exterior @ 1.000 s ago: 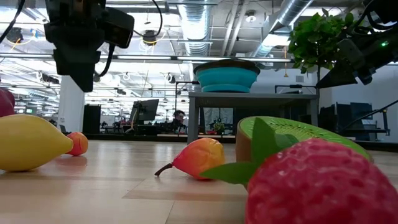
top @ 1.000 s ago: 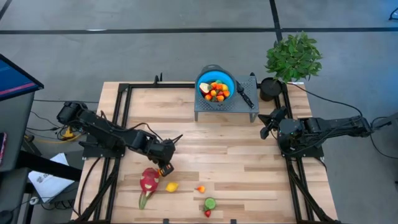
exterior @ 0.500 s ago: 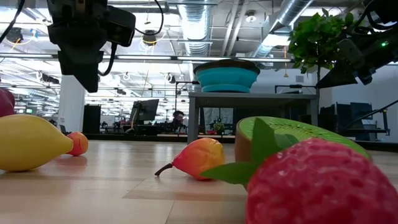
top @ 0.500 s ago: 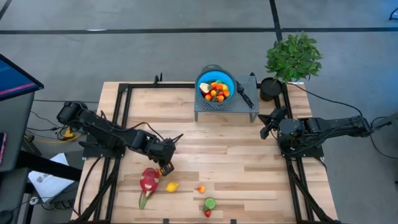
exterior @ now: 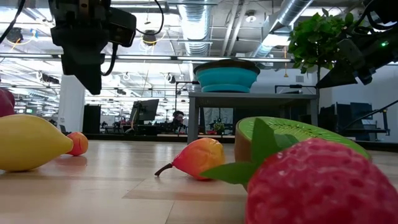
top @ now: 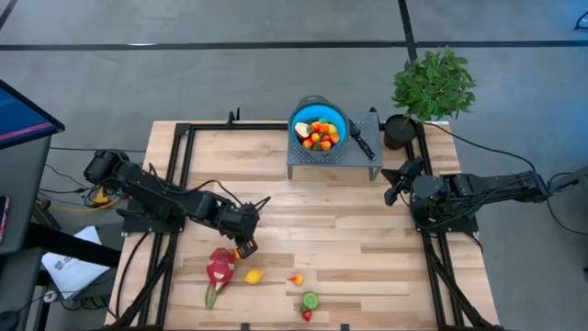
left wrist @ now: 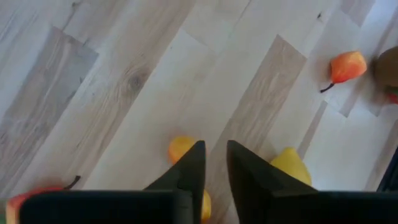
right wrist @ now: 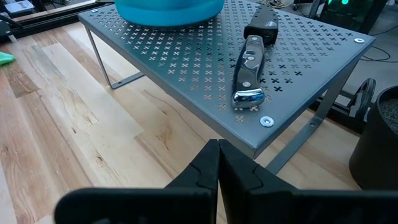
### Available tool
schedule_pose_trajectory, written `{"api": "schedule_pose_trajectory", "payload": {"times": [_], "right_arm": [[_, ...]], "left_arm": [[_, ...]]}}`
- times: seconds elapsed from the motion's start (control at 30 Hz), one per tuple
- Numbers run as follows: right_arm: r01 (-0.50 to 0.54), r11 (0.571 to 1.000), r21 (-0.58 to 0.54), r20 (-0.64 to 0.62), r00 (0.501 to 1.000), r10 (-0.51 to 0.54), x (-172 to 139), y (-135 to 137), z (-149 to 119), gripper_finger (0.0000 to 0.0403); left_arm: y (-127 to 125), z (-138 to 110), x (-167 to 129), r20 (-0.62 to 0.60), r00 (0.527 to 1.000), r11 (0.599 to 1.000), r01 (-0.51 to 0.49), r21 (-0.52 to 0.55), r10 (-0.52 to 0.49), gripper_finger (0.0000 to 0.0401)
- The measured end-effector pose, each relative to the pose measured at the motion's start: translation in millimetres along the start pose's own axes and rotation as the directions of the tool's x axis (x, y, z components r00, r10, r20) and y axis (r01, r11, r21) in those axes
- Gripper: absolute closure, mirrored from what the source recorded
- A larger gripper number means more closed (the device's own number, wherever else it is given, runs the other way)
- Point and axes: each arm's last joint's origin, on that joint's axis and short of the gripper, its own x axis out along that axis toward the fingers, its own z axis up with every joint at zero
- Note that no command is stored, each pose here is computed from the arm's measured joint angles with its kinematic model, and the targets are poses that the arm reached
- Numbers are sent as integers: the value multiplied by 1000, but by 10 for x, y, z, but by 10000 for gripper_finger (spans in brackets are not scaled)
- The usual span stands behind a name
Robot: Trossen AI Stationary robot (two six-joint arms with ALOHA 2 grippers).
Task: Pick & Place Fruit
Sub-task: Put the yellow pear into the strainer bowl
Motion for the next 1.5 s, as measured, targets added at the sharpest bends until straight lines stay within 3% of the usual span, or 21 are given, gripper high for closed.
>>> {"api": "schedule_pose_trajectory", "payload": {"times": [0.23,0.43,0.6,1.03,1.23,1.5], "right_arm": [[0,1000,0,0,1000,0,0,0,0,403],[0,1000,0,0,1000,0,0,0,0,403],[0,1000,0,0,1000,0,0,0,0,403],[1,1000,0,0,1000,-1,0,0,0,403],[1,1000,0,0,1000,-1,0,0,0,403],[1,1000,0,0,1000,-1,0,-1,0,403]], "left_arm": [[49,15,3,-12,1000,999,-28,-23,28,248],[75,46,6,-6,999,991,-34,-131,33,163],[71,45,5,-8,1000,992,-29,-126,28,117],[193,-90,176,-43,999,972,-39,-233,29,112],[213,-174,319,-8,998,972,58,-230,-61,112],[290,-396,437,-48,998,982,34,-188,-44,112]]}}
